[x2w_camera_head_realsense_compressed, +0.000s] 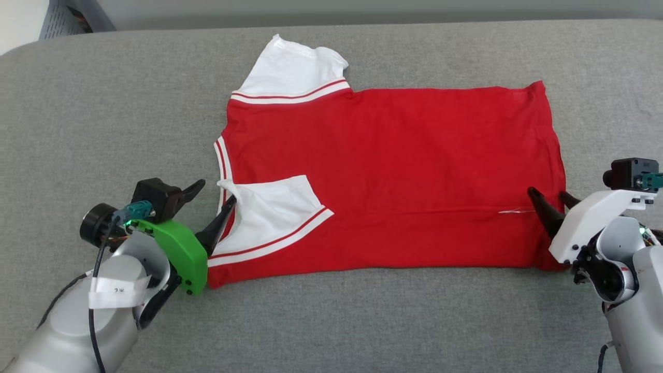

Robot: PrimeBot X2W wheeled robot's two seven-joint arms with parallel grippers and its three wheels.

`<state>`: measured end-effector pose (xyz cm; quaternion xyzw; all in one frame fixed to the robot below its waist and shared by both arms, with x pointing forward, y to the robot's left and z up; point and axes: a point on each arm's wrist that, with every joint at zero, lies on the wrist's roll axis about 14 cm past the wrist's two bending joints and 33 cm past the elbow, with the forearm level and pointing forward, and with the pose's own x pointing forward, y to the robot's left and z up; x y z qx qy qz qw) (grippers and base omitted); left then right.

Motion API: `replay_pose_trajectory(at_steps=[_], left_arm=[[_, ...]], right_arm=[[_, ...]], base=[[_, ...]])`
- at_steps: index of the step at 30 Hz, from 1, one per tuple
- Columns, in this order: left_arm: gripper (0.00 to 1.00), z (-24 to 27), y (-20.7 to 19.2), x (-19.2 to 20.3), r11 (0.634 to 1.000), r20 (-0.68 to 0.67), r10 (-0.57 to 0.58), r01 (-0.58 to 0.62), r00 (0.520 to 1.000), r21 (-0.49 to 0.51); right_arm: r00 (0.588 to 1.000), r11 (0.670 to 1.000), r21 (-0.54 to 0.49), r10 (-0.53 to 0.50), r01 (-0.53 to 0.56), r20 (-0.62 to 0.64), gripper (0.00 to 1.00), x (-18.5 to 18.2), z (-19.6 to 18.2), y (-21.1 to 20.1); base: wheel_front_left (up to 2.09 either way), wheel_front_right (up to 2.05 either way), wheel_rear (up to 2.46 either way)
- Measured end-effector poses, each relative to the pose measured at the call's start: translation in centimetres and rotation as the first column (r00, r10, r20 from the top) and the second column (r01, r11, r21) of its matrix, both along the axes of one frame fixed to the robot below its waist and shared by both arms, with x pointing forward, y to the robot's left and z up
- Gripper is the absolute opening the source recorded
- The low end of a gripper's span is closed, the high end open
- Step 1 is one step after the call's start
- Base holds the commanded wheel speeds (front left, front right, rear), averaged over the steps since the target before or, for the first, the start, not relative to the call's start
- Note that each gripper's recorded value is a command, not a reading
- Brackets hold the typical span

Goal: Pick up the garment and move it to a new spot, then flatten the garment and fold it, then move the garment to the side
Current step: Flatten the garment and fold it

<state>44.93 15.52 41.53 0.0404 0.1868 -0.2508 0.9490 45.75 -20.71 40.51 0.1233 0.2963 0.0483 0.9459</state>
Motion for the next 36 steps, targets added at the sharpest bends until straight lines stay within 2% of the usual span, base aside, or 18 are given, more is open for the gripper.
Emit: replay_pose_trajectory(at_steps=[5,8,12,18,24,31,36], left_arm=[[1.00,3.0,0.3,0.6,0.987,0.059,0.105,-0.097,0.993,-0.127],[1.00,5.2,0.9,0.5,0.963,0.099,0.191,-0.166,0.977,-0.213],[1.00,5.6,1.0,-1.5,0.941,0.067,0.248,-0.224,0.967,-0.253],[1.00,6.5,1.1,-3.8,0.912,0.024,0.317,-0.297,0.948,-0.283],[1.00,4.0,0.5,-6.4,0.929,-0.137,0.300,-0.321,0.944,-0.181],[1.00,1.3,0.1,-7.8,0.940,-0.293,0.297,-0.332,0.909,-0.080],[1.00,-0.8,0.5,-8.0,0.928,-0.364,0.336,-0.370,0.869,-0.026]], right_arm=[[0.990,0.998,-0.051,0.046,-0.040,0.131,1.00,-0.1,3.4,0.1],[0.981,0.996,-0.071,0.071,-0.059,0.178,1.00,-1.1,4.8,0.3],[0.970,0.981,-0.143,0.157,-0.131,0.185,1.00,-3.1,5.9,1.3],[0.968,0.968,-0.197,0.190,-0.157,0.161,1.00,-5.0,6.9,1.5],[0.979,0.960,-0.231,0.183,-0.157,0.096,1.00,-6.1,6.7,1.0],[0.991,0.969,-0.211,0.131,-0.126,0.008,1.00,-7.0,5.7,0.6],[0.996,0.969,-0.228,0.093,-0.092,-0.007,1.00,-6.8,5.5,-0.5]], base=[[0.00,0.00,0.00],[0.00,0.00,0.00],[0.00,0.00,0.00],[0.00,0.00,0.00],[0.00,0.00,0.00],[0.00,0.00,0.00],[0.00,0.00,0.00]])
